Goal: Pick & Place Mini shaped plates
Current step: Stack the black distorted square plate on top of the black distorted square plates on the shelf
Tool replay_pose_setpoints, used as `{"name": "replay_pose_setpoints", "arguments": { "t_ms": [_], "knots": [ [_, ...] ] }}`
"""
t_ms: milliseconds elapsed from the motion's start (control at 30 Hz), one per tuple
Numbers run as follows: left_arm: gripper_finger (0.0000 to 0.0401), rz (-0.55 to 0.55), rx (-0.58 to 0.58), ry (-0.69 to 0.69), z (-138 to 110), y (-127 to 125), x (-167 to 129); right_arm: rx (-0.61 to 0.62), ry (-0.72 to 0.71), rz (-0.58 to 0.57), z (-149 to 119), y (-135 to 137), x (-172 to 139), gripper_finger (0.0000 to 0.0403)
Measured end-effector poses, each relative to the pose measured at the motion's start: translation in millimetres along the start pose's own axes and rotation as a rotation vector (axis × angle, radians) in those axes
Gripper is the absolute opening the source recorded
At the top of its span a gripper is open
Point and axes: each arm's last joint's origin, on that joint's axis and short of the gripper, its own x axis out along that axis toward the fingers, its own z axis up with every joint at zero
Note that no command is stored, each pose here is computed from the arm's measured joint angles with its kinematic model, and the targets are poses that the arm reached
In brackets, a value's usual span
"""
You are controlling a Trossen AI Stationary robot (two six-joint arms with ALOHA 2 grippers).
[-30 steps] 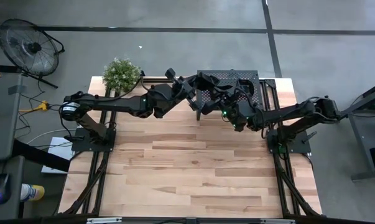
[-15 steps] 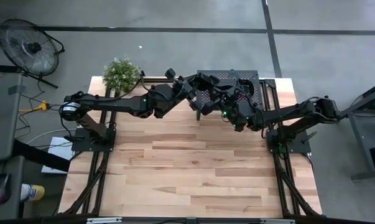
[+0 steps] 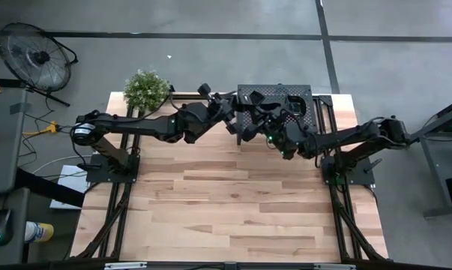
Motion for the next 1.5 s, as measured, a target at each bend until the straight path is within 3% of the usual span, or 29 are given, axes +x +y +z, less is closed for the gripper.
{"name": "replay_pose_setpoints", "arguments": {
  "t_ms": [233,700,867,1133,1333,1500],
  "knots": [
    [0.0124,0.050,0.022,0.013,3,5,-3,0.001,-0.005,-0.011,1,-3,4,0.0000],
    [0.0124,0.002,0.152,0.098,2,-5,-24,-0.038,0.000,-0.067,18,-23,9,0.0000],
    [0.0124,0.017,0.054,0.076,15,20,-39,-0.038,0.005,-0.038,36,-35,6,0.0000],
    [0.0124,-0.106,-0.045,0.105,19,61,-71,-0.055,0.015,-0.026,69,-61,-9,0.0000],
    [0.0124,-0.152,-0.034,0.171,15,85,-95,-0.021,0.040,-0.007,95,-84,-22,0.0000],
    [0.0124,-0.137,-0.044,0.224,9,107,-109,-0.080,0.132,-0.038,126,-90,-22,0.0000]
  ]
}}
